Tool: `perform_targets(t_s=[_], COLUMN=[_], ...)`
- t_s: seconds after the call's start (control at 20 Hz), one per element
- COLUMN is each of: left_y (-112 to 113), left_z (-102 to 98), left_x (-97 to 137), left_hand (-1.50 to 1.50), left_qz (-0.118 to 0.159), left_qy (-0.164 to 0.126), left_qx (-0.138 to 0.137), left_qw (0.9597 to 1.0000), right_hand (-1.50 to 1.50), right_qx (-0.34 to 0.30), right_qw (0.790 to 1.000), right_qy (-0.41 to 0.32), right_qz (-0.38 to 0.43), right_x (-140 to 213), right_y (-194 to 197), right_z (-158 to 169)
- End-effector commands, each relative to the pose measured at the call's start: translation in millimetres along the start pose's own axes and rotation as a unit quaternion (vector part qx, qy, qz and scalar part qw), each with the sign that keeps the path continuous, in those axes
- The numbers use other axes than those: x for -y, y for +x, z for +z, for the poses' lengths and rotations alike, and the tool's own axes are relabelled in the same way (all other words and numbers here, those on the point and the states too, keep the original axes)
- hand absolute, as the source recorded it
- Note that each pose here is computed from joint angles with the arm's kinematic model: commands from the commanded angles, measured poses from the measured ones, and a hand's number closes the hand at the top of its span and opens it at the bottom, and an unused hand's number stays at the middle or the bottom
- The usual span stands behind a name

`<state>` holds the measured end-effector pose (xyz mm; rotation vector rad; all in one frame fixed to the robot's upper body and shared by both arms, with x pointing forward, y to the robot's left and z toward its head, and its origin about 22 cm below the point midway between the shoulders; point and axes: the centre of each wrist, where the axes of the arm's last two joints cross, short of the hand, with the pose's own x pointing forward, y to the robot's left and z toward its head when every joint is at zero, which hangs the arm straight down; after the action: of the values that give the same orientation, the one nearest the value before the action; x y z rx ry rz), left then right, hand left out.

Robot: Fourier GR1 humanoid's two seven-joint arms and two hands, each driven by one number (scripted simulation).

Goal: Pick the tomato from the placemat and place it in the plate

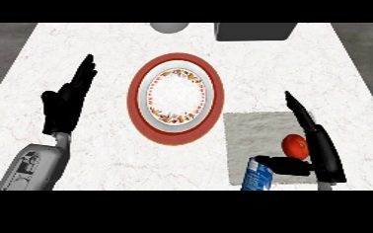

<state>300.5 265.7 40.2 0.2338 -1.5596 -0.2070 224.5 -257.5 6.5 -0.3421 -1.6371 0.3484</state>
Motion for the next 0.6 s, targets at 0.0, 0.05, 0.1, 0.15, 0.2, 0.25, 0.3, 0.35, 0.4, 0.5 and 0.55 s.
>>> perform_targets(t_s=[0.0, 0.05, 0.1, 0.15, 0.2, 0.25, 0.3, 0.35, 0.4, 0.5, 0.55], left_y=[2.3, 7.3, -9.0, -12.9, 14.6, -14.2, 5.4, 6.5, 10.3, -0.3, -6.5], left_z=[-3.9, -14.0, 4.0, 1.3, -6.3, 6.4, -0.8, -8.1, -11.8, 3.9, 1.0], left_x=[3.0, 10.1, 13.7, 11.4, 3.8, 13.6, 5.1, -6.8, 1.4, 25.0, 1.6], left_hand=[0.0, 0.0, 0.0, 0.0, 0.0, 0.0, 0.0, 0.0, 0.0, 0.0, 0.0], left_qz=[0.005, 0.001, 0.004, -0.003, 0.004, 0.003, -0.006, 0.001, -0.001, -0.001, -0.006], left_qy=[0.003, 0.002, -0.009, -0.001, 0.004, -0.001, -0.007, -0.002, -0.006, -0.001, -0.001], left_qx=[-0.007, -0.002, -0.005, -0.013, -0.002, -0.01, 0.003, -0.001, 0.002, 0.004, -0.002], left_qw=[1.0, 1.0, 0.9999, 0.9999, 1.0, 0.9999, 1.0, 1.0, 1.0, 1.0, 1.0], right_hand=[-1.5, -1.5, -1.5, -1.5, -1.5, -1.5, -1.5, -1.5, -1.5, -1.5, -1.5], right_qx=[0.019, 0.031, 0.018, 0.002, -0.024, -0.056, -0.073, -0.099, -0.119, -0.148, -0.156], right_qw=[0.998, 0.997, 0.997, 0.995, 0.991, 0.986, 0.981, 0.975, 0.968, 0.959, 0.957], right_qy=[-0.036, -0.037, -0.03, -0.008, 0.004, 0.019, 0.042, 0.06, 0.078, 0.113, 0.117], right_qz=[0.051, 0.053, 0.075, 0.096, 0.135, 0.158, 0.172, 0.191, 0.208, 0.216, 0.213], right_x=[15.2, 38.6, 55.3, 73.5, 77.3, 97.0, 103.2, 102.6, 107.3, 112.3, 115.7], right_y=[19.6, 34.7, 35.1, 49.8, 45.8, 51.1, 56.5, 67.2, 67.5, 78.3, 78.9], right_z=[28.8, 22.8, 18.0, 19.2, 18.6, 5.4, 7.1, 7.7, 3.9, 7.9, 7.0])
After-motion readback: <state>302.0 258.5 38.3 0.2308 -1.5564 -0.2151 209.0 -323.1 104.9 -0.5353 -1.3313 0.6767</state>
